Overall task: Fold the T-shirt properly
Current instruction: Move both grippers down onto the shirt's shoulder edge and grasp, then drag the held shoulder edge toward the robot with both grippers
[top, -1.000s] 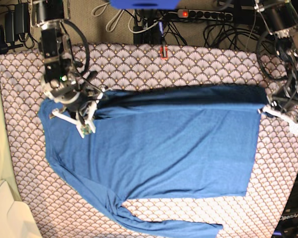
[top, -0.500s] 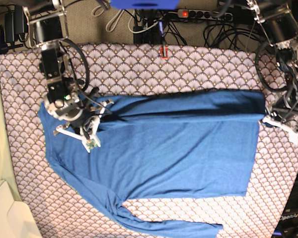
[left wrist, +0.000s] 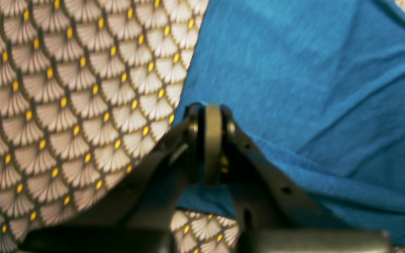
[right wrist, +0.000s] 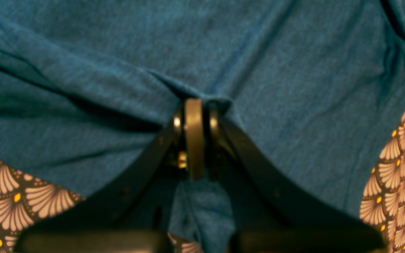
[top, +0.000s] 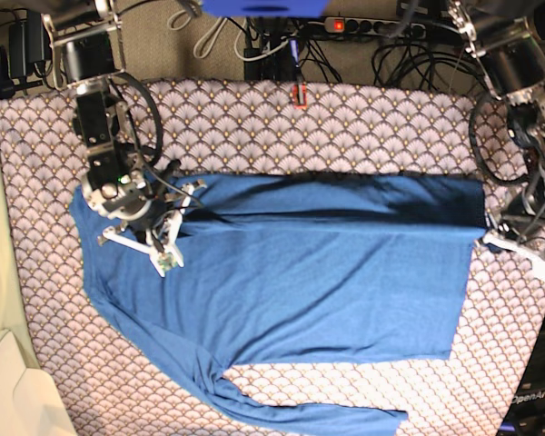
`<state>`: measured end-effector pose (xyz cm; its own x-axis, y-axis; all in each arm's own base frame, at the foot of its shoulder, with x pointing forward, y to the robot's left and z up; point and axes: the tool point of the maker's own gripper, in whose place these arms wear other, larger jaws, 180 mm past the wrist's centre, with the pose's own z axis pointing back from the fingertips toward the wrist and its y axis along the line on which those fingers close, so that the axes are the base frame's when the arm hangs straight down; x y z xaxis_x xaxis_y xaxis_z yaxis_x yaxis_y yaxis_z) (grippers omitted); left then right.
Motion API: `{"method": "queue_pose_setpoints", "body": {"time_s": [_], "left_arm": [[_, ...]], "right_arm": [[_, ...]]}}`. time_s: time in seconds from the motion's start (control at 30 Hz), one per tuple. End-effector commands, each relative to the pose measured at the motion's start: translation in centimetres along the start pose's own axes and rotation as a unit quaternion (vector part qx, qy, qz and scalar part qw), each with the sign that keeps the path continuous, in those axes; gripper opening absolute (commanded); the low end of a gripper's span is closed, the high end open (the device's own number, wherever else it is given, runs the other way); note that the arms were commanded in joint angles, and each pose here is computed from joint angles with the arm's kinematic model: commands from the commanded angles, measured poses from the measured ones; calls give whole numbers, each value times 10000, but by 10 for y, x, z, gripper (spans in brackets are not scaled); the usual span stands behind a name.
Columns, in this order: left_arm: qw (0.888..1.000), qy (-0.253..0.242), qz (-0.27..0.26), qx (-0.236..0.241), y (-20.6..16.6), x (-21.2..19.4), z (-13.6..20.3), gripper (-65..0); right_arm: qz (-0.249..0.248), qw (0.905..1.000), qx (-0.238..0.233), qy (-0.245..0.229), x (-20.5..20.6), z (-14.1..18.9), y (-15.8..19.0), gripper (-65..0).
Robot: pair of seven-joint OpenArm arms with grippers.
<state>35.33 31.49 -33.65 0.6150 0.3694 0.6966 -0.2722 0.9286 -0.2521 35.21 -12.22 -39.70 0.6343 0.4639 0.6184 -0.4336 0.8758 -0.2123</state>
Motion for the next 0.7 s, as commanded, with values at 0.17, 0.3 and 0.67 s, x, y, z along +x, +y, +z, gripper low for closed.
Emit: {"method": "queue_pose_setpoints", "body": {"time_s": [0.17, 0.3, 0.67], "left_arm": [[9997, -241, -42, 4, 0, 18, 5, -646], [9997, -241, -49, 0, 0, 18, 5, -646], [9998, 140, 123, 76, 13, -5, -8, -594]], "right_arm": [[59, 9996, -86, -274, 20, 4, -7, -650], [217, 9994, 49, -272, 22, 2, 7, -650], [294, 9990, -2, -333, 30, 3, 2, -461]]}}
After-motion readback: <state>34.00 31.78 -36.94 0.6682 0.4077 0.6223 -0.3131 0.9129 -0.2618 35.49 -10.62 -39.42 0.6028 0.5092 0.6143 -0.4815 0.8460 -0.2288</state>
